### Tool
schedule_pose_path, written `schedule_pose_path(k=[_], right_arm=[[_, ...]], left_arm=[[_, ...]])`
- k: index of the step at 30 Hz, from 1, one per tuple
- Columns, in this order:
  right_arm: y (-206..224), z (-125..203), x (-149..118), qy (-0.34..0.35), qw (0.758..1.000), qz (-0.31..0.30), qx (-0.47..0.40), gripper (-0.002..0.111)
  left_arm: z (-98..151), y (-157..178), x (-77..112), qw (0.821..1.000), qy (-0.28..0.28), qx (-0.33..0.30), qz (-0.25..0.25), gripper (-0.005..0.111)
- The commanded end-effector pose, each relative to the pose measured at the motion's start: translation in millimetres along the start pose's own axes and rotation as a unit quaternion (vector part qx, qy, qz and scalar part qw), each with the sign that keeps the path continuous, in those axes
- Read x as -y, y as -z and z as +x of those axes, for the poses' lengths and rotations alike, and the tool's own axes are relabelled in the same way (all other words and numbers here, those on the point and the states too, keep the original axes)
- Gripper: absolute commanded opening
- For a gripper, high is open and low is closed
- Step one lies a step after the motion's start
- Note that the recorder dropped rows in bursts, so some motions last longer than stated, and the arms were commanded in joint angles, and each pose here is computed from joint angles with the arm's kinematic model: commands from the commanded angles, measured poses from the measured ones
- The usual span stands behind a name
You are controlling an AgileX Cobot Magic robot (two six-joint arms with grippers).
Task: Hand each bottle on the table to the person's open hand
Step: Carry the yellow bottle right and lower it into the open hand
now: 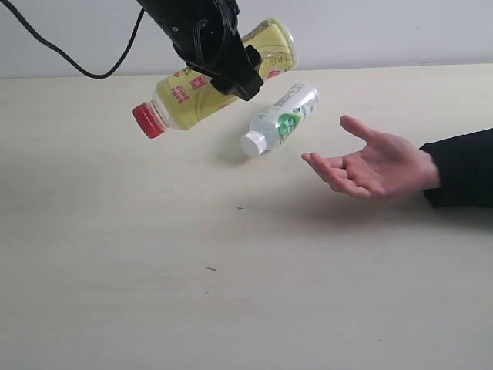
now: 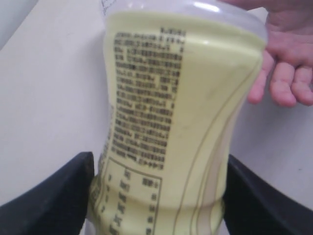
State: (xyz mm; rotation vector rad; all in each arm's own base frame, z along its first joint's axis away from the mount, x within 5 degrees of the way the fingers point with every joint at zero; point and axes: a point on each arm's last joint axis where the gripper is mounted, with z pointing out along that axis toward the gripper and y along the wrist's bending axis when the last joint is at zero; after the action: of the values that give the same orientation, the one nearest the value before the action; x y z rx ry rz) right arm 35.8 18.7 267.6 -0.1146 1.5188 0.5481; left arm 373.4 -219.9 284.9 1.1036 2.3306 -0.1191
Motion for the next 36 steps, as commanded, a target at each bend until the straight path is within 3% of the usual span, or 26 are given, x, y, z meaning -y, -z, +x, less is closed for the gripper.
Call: schedule_pose_path(k=[1,6,10,16,18,24,29,33,36], right_arm=[[0.3,0.6,0.5,0.006,1.0,0.002,0.003,0.0],[0.3,0.6,0.5,0.006,1.0,0.002,0.003,0.0],[0.3,0.6,0.5,0.006,1.0,0.002,0.003,0.0],[0.3,0.6,0.5,0.006,1.0,0.002,0.003,0.0],[0.3,0.6,0.5,0.006,1.0,0.002,0.003,0.0],[0.3,0.6,0.5,0.006,1.0,0.002,0.003,0.0],[0.3,0.6,0.5,0.006,1.0,0.002,0.003,0.0],[0.3,0.6,0.5,0.006,1.0,0.002,0.003,0.0],[0.3,0.6,0.5,0.006,1.0,0.002,0.003,0.0]], left_arm=[[-2.5,6.5,-1.5,0.999,0.039,0.012,-0.005,0.01],[-1.0,6.5,1.8,0.998,0.067,0.003,0.013,0.01],[1.7,7.3,11.8,0.993,0.096,-0.018,0.067,0.01],[-13.8,12.0,31.3,0.965,0.193,0.037,0.173,0.007],[-21.6,13.1,39.5,0.954,0.226,0.058,0.188,0.0],[-43.6,10.6,88.3,0.941,0.253,0.099,0.204,0.0],[-61.3,-6.6,128.6,0.903,0.34,0.144,0.218,0.0],[-66.3,-24.1,145.3,0.862,0.425,0.153,0.229,0.0],[-67.5,-44.8,145.9,0.821,0.497,0.163,0.229,0.0]])
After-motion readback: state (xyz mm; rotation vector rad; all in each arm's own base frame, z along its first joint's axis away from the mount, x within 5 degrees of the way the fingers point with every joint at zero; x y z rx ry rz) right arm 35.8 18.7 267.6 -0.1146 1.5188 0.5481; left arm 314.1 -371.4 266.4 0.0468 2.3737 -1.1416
